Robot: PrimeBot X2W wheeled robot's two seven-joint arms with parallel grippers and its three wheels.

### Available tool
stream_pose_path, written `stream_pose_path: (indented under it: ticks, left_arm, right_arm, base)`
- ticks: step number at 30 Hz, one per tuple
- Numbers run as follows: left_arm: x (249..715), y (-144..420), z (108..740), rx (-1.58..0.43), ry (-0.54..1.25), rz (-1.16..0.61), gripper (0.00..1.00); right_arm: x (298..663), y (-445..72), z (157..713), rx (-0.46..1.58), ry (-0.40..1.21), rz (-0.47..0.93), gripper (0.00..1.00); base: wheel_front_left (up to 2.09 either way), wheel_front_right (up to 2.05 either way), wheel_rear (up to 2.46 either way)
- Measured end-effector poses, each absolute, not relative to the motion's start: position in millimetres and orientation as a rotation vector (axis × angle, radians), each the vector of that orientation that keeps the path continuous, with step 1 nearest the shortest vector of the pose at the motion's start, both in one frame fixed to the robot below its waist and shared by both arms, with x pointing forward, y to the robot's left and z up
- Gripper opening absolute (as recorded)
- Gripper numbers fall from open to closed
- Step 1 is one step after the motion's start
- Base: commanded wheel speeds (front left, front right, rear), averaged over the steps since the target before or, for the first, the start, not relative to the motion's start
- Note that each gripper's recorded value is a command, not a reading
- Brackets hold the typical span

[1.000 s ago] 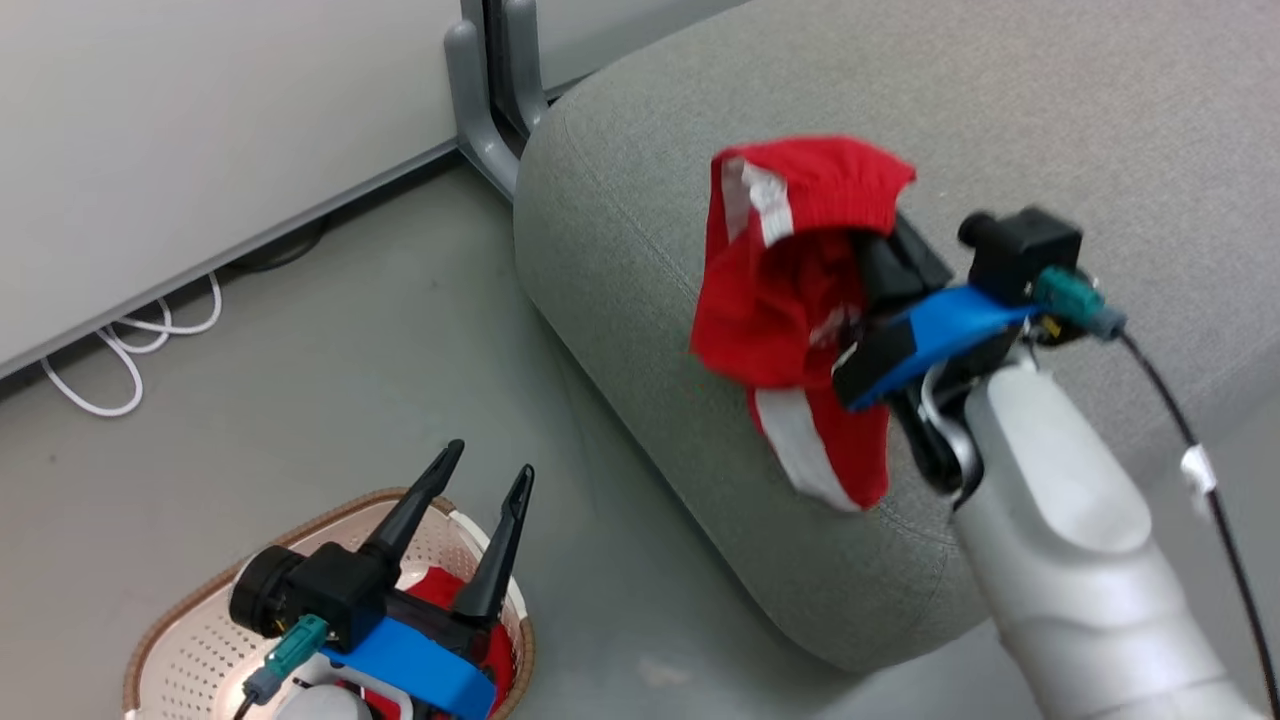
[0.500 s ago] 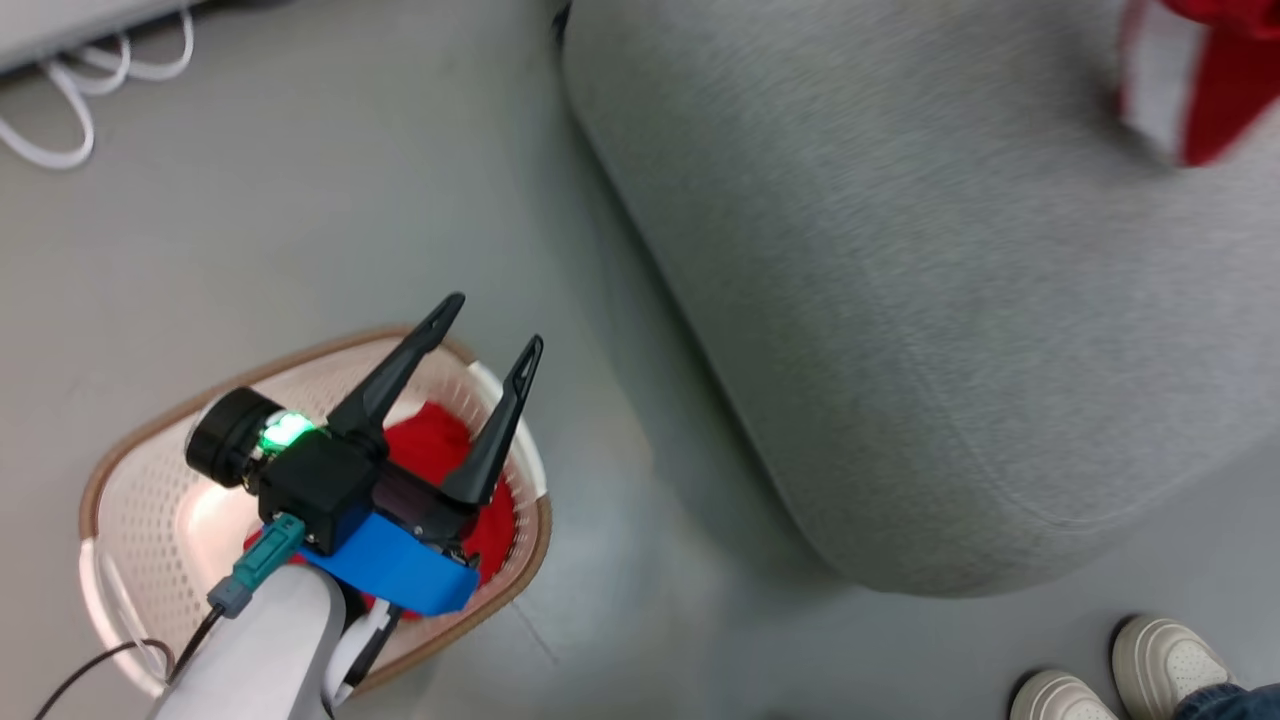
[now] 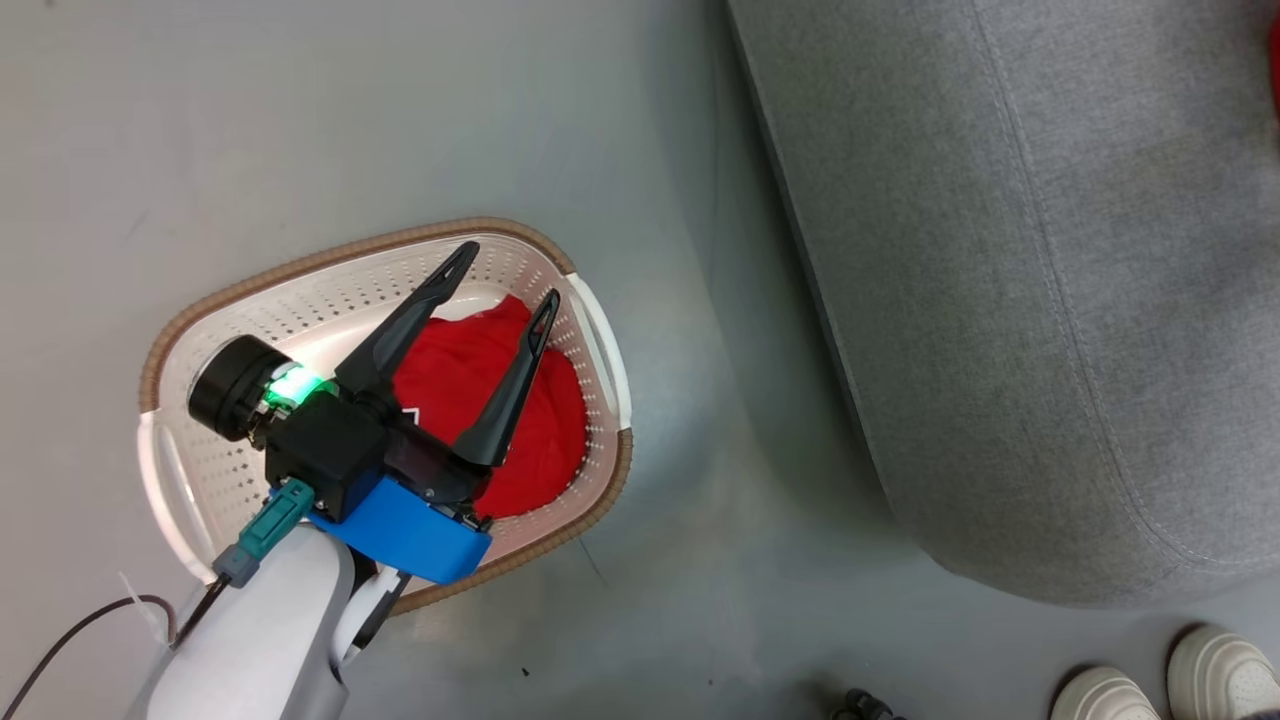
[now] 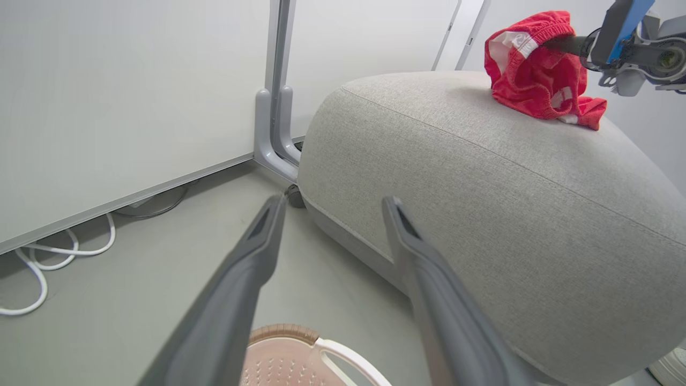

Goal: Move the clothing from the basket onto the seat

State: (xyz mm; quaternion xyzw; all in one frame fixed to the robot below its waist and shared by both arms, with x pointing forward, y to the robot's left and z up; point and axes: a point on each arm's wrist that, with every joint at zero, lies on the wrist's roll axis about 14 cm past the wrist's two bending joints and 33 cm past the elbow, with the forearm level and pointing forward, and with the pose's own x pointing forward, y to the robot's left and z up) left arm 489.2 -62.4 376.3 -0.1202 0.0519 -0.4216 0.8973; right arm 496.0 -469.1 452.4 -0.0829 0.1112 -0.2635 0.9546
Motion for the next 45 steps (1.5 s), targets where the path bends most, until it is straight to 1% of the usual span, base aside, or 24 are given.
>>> stream_pose_path:
  ticks: [2,3,4,6,10,16,20,23,27,32,41,45]
  left_arm:
    - [489.3,-60.0,378.3,-0.248,0.109,-0.864,1.0]
    - [489.2,-59.4,380.9,-0.248,0.104,-0.861,1.0]
    - [489.0,-59.0,383.8,-0.247,0.099,-0.858,1.0]
    - [487.3,-58.8,389.3,-0.251,0.097,-0.853,1.0]
    - [482.2,-55.9,400.3,-0.244,0.095,-0.839,1.0]
    - [468.2,-53.8,433.9,-0.274,0.064,-0.801,1.0]
    - [453.5,-41.2,451.3,-0.267,0.055,-0.754,1.0]
    - [445.8,-26.3,464.7,-0.263,0.039,-0.701,1.0]
    - [433.2,-2.3,477.3,-0.245,0.022,-0.628,1.0]
    - [417.1,32.3,487.1,-0.218,0.006,-0.531,1.0]
    - [390.0,93.3,498.9,-0.207,-0.028,-0.345,1.0]
    - [378.7,115.4,500.4,-0.197,-0.037,-0.28,1.0]
  right_arm:
    - [494.1,-468.6,450.7,-0.162,0.227,-0.539,0.0]
    - [491.8,-468.9,451.0,-0.159,0.226,-0.542,0.19]
    - [488.9,-469.7,450.9,-0.159,0.23,-0.547,0.44]
    - [482.8,-471.1,451.6,-0.15,0.233,-0.557,1.0]
    - [474.4,-467.0,456.9,-0.15,0.229,-0.548,1.0]
    - [453.4,-460.4,473.8,-0.176,0.203,-0.518,1.0]
    - [437.7,-448.4,487.0,-0.19,0.165,-0.481,1.0]
    - [423.6,-441.7,495.4,-0.165,0.138,-0.48,1.0]
    - [411.5,-416.0,499.5,-0.133,0.121,-0.434,1.0]
    - [399.7,-370.9,507.4,-0.124,0.114,-0.342,1.0]
    - [372.0,-300.7,541.9,-0.128,0.004,-0.214,1.0]
    - [359.2,-273.6,549.4,-0.101,-0.044,-0.164,1.0]
  base:
    - [0.0,0.0,0.0]
    - [0.0,0.0,0.0]
    - [0.0,0.0,0.0]
    - [0.0,0.0,0.0]
    - [0.0,0.0,0.0]
    - [0.0,0.0,0.0]
    - [0.0,0.0,0.0]
    - [0.0,0.0,0.0]
    - [0.0,0.0,0.0]
    - [0.0,0.0,0.0]
    - [0.0,0.0,0.0]
    - [0.0,0.0,0.0]
